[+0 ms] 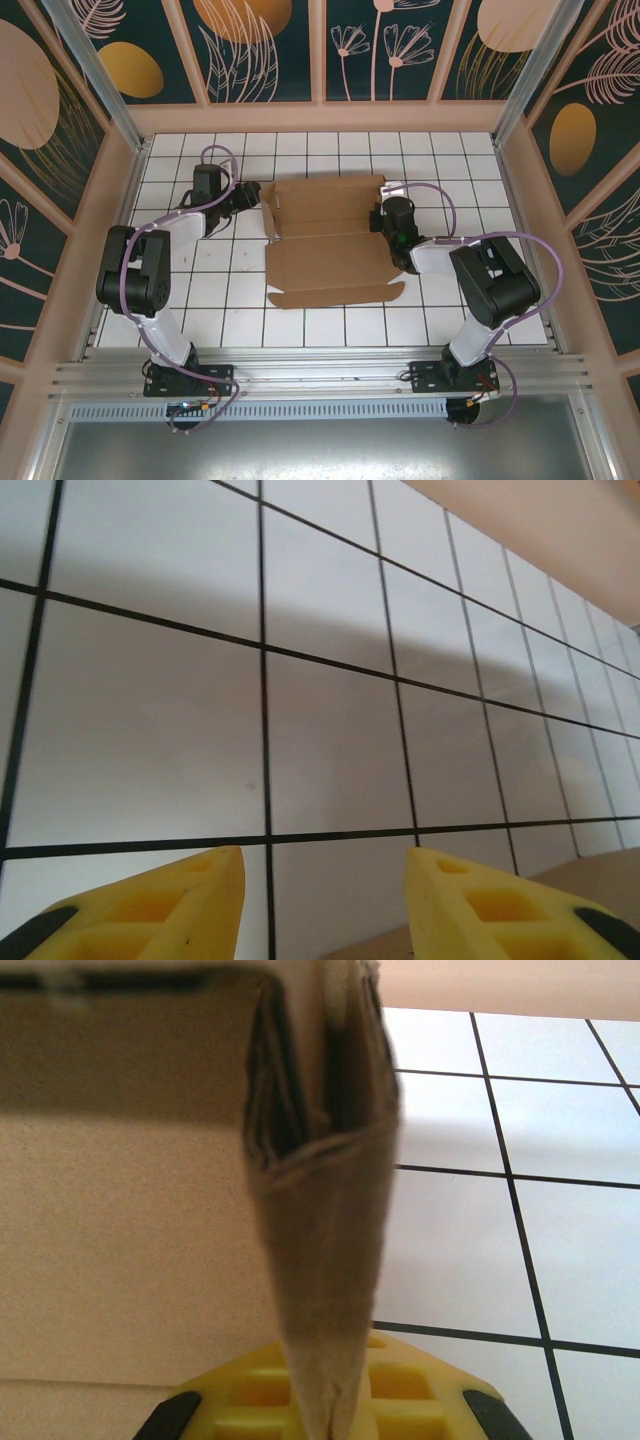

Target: Fold the paper box

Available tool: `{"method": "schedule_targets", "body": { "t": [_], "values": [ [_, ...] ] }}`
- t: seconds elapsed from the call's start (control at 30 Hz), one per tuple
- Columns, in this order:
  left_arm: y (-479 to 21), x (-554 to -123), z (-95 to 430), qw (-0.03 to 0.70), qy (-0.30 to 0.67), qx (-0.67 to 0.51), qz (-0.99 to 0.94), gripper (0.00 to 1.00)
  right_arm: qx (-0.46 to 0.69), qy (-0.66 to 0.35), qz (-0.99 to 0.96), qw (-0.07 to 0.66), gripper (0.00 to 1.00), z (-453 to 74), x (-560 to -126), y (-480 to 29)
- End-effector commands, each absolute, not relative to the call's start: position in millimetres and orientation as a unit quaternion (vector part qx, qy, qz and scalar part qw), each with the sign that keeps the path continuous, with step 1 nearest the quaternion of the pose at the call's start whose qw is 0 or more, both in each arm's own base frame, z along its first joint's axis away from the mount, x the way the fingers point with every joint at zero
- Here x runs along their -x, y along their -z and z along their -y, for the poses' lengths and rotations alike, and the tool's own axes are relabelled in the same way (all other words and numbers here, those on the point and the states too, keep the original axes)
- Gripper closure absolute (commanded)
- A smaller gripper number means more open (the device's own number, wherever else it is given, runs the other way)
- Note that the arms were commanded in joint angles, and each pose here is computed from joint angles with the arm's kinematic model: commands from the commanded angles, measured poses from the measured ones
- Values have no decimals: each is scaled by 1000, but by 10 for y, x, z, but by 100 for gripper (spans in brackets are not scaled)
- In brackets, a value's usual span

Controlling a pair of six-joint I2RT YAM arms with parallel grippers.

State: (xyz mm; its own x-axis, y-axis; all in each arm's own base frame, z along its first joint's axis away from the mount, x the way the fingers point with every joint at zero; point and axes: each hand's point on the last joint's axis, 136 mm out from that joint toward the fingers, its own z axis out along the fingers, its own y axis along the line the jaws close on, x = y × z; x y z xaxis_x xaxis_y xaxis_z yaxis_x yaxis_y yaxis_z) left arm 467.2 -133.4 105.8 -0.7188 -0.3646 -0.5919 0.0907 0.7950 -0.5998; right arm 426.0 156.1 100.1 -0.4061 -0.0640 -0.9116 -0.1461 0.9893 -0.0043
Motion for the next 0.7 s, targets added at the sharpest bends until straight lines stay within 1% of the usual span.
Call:
{"method": "schedule_targets", "body": {
  "t": [0.0, 0.07, 0.1, 0.2, 0.27, 0.43, 0.57, 0.67],
  "values": [
    [-1142, -4547, 1390, 369, 342, 71, -862, 55, 57, -46, -846, 528, 100, -1564, -4253, -939],
    [-1117, -4480, 1371, 368, 341, 79, -861, 55, 57, -47, -848, 526, 100, -1572, -4252, -922],
    [-1216, -4455, 1356, 378, 341, 80, -857, 55, 56, -48, -847, 526, 100, -1574, -4252, -923],
    [-1259, -4387, 1257, 389, 316, 88, -861, 54, 56, -48, -848, 525, 100, -1572, -4247, -917],
    [-1267, -4351, 1146, 399, 281, 89, -868, 54, 57, -46, -847, 526, 100, -1567, -4249, -923],
    [-1308, -4268, 795, 432, 157, 63, -886, 55, 59, -46, -846, 527, 100, -1565, -4238, -945],
    [-1383, -4193, 698, 461, 108, 13, -881, 55, 63, -47, -844, 531, 100, -1583, -4247, -986],
    [-1384, -4189, 639, 468, 76, -12, -880, 55, 66, -50, -843, 532, 100, -1600, -4255, -1004]
  ]
}}
